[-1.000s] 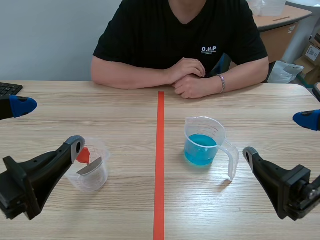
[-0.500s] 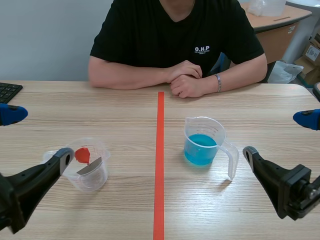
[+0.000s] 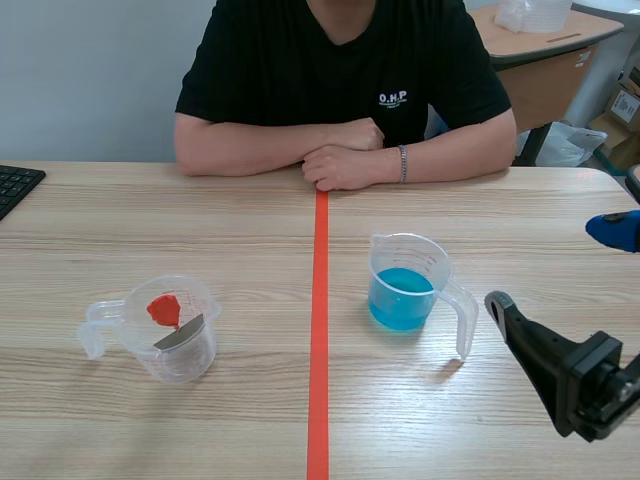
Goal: Do the redox reaction experiment.
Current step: 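Lift the metal plate out of the left beaker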
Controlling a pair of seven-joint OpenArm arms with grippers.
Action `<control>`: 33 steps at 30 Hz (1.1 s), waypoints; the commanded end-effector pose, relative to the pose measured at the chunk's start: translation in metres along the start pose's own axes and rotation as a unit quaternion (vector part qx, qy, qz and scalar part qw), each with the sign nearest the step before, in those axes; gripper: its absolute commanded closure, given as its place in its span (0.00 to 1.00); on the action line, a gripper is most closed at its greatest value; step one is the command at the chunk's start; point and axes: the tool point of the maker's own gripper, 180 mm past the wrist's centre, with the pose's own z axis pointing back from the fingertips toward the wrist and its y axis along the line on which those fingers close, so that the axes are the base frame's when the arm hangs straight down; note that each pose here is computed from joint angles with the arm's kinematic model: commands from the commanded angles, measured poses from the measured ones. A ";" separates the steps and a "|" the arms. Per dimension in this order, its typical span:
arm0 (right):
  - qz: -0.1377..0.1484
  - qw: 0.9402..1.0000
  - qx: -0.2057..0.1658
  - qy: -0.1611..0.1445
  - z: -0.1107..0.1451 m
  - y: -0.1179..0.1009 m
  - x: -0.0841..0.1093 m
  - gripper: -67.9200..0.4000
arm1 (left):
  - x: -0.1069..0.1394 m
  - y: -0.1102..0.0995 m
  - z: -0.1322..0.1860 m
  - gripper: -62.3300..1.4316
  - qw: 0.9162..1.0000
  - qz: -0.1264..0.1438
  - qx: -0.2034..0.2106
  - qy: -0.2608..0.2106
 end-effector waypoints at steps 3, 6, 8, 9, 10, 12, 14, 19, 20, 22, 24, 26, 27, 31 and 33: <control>0.014 0.999 0.004 -0.029 -0.002 0.001 0.015 0.00 | -0.030 0.000 0.008 0.00 0.998 0.047 0.032 0.021; 0.018 0.999 0.015 -0.031 -0.003 0.004 0.016 0.00 | -0.056 0.001 0.017 0.00 0.994 0.076 0.061 0.044; 0.019 0.999 0.019 -0.035 -0.004 0.006 0.018 0.00 | -0.067 0.000 0.022 0.00 0.992 0.094 0.076 0.047; 0.022 0.999 0.021 -0.035 -0.005 0.007 0.018 0.00 | -0.071 -0.001 0.024 0.00 0.990 0.102 0.082 0.047; 0.027 0.999 0.025 -0.036 -0.007 0.008 0.018 0.00 | -0.074 -0.003 0.026 0.00 0.989 0.110 0.085 0.046; 0.036 0.998 0.038 -0.038 -0.010 0.014 0.020 0.00 | -0.079 -0.009 0.026 0.00 0.987 0.122 0.091 0.046; 0.040 0.997 0.055 -0.043 -0.015 0.022 0.022 0.00 | -0.086 -0.014 0.026 0.00 0.985 0.132 0.094 0.051; 0.052 0.992 0.095 -0.062 -0.028 0.045 0.030 0.00 | -0.097 -0.028 0.023 0.00 0.983 0.151 0.086 0.062; 0.058 0.991 0.103 -0.065 -0.030 0.049 0.032 0.00 | -0.098 -0.031 0.022 0.00 0.983 0.153 0.084 0.063; 0.069 0.987 0.123 -0.074 -0.036 0.060 0.037 0.00 | -0.101 -0.035 0.019 0.00 0.982 0.158 0.079 0.065; 0.078 0.982 0.151 -0.086 -0.041 0.074 0.042 0.00 | -0.104 -0.040 0.015 0.00 0.983 0.157 0.072 0.068; 0.087 0.976 0.176 -0.097 -0.046 0.087 0.048 0.00 | -0.107 -0.043 0.012 0.00 0.983 0.153 0.066 0.073; 0.093 0.972 0.187 -0.103 -0.049 0.093 0.051 0.00 | -0.108 -0.044 0.011 0.00 0.983 0.153 0.065 0.073; 0.107 0.962 0.222 -0.121 -0.059 0.114 0.060 0.00 | -0.116 -0.044 0.009 0.00 0.981 0.157 0.066 0.088; 0.110 0.956 0.240 -0.126 -0.064 0.125 0.061 0.00 | -0.119 -0.044 0.009 0.00 0.981 0.158 0.067 0.094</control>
